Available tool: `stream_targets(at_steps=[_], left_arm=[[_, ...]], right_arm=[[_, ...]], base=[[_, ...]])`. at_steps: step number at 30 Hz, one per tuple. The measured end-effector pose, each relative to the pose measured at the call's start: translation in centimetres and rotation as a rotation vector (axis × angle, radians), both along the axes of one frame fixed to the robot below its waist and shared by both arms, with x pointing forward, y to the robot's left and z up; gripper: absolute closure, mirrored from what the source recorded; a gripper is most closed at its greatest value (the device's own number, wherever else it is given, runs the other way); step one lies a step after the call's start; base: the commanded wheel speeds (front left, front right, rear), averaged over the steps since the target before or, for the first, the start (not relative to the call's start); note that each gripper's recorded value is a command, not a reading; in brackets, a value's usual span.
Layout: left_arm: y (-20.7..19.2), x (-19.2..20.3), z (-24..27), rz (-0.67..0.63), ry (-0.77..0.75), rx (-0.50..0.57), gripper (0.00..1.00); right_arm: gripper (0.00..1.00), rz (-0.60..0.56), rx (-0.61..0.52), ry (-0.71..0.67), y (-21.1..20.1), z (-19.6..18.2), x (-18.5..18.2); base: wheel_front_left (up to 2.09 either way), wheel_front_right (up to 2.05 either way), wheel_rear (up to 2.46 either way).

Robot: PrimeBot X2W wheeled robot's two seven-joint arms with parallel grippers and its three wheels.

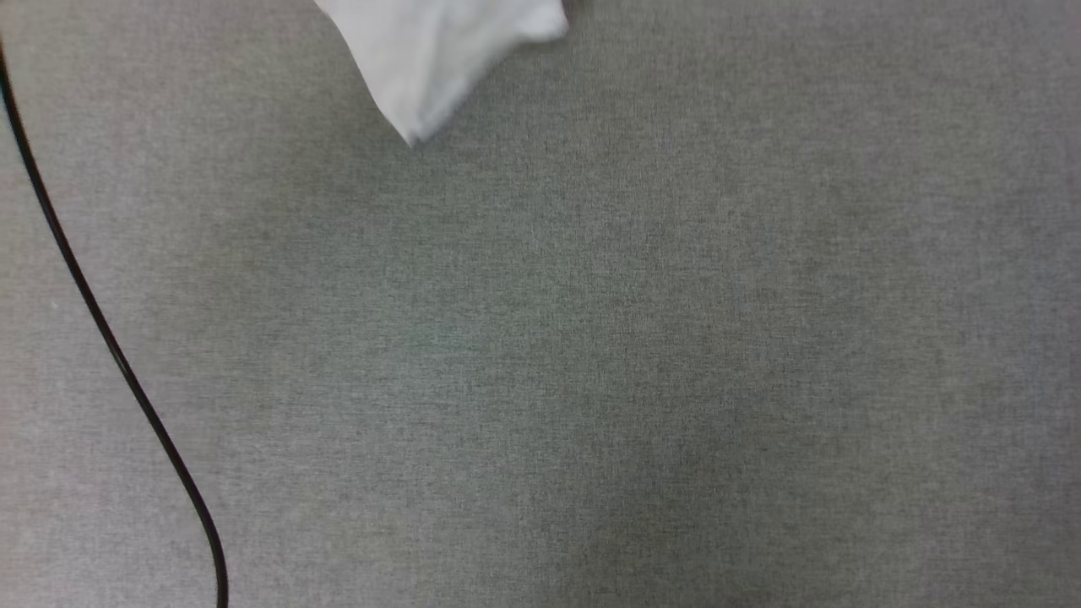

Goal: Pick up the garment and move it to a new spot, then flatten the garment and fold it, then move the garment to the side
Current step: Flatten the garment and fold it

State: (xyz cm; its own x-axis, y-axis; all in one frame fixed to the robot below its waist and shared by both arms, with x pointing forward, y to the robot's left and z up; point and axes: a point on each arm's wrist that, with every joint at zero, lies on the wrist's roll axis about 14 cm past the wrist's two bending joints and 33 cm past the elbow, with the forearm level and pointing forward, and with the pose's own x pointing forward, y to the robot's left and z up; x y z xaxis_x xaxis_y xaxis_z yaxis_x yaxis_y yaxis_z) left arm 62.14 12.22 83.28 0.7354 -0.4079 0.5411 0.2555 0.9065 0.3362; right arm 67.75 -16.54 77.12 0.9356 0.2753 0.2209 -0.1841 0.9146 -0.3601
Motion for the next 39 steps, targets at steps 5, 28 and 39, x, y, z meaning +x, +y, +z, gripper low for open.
stream_targets(at_steps=[5, 28, 39], left_arm=[[0.4, 2.1, 1.1, 0.016, -0.025, -0.011, 1.0], [3.1, 4.3, -22.0, 0.027, 0.443, -0.072, 1.0], [2.7, -7.5, -31.6, 0.02, 0.672, -0.128, 1.0]], right_arm=[[1.0, -0.013, 0.006, -0.043, 0.1, 0.9, 1.6], [1.0, 0.119, -0.055, 0.365, 3.6, -21.1, -0.2], [1.0, 0.171, -0.054, 0.594, 1.8, -29.3, -10.2]], base=[[0.0, 0.0, 0.0], [0.0, 0.0, 0.0], [0.0, 0.0, 0.0]])
